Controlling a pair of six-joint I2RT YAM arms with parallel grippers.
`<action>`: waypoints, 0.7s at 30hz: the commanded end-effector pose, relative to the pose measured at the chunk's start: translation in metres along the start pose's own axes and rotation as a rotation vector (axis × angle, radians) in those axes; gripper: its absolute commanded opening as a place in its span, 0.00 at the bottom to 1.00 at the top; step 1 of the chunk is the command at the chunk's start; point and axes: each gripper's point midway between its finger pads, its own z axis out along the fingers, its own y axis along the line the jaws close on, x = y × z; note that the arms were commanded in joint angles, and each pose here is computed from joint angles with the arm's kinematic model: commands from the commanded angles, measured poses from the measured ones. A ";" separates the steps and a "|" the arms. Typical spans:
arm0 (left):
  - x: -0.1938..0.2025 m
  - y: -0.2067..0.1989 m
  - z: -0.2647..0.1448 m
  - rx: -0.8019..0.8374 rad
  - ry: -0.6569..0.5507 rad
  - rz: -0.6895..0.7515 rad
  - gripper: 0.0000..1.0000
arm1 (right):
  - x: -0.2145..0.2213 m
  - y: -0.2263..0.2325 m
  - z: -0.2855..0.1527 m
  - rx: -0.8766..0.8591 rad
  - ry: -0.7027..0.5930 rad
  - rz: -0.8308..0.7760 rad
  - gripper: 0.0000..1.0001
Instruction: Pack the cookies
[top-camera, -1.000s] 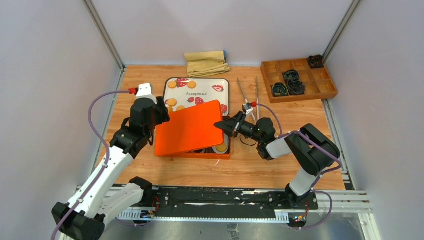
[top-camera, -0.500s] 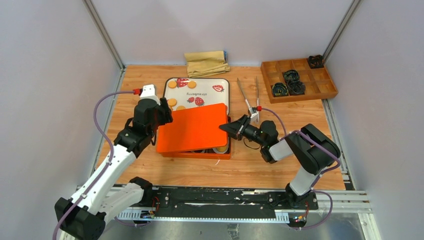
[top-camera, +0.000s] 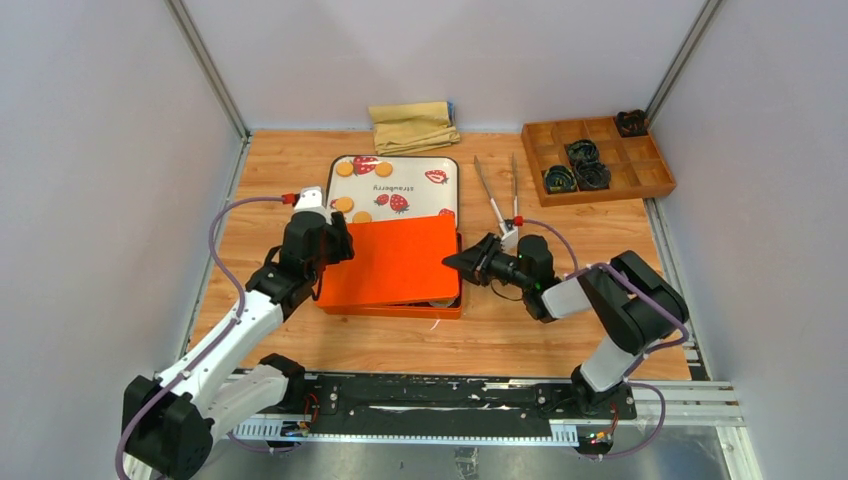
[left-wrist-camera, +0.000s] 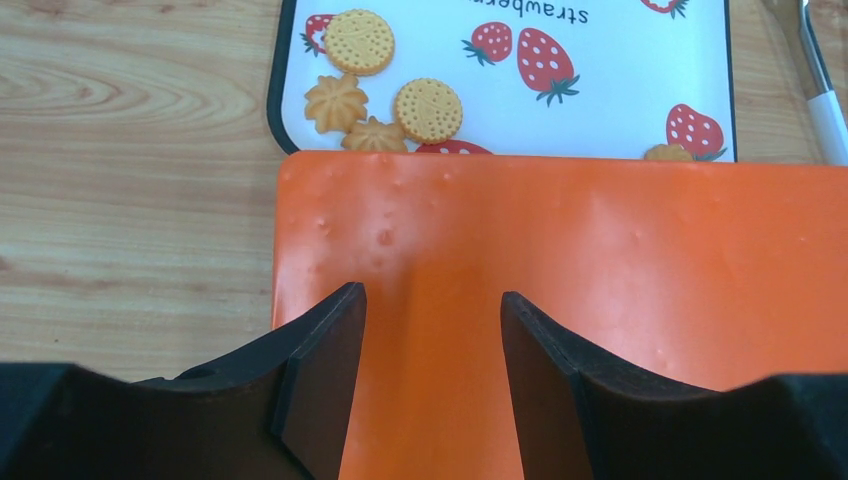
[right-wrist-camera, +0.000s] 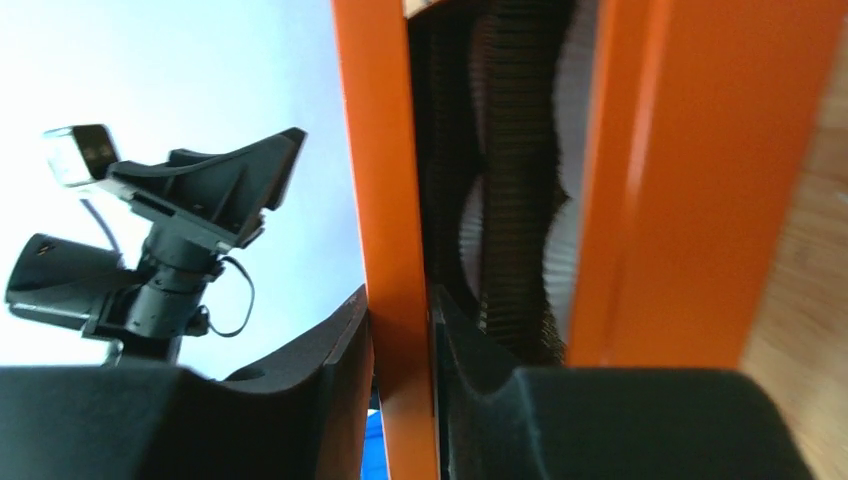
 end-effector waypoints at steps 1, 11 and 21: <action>0.008 -0.004 0.007 0.023 -0.010 -0.012 0.59 | -0.005 -0.022 -0.009 0.166 -0.007 -0.056 0.33; 0.021 -0.011 0.017 0.061 0.016 -0.015 0.58 | -0.029 -0.012 -0.053 0.457 -0.123 -0.240 0.56; 0.007 -0.006 0.009 0.024 -0.006 -0.018 0.58 | -0.032 -0.029 -0.072 0.577 -0.166 -0.240 0.52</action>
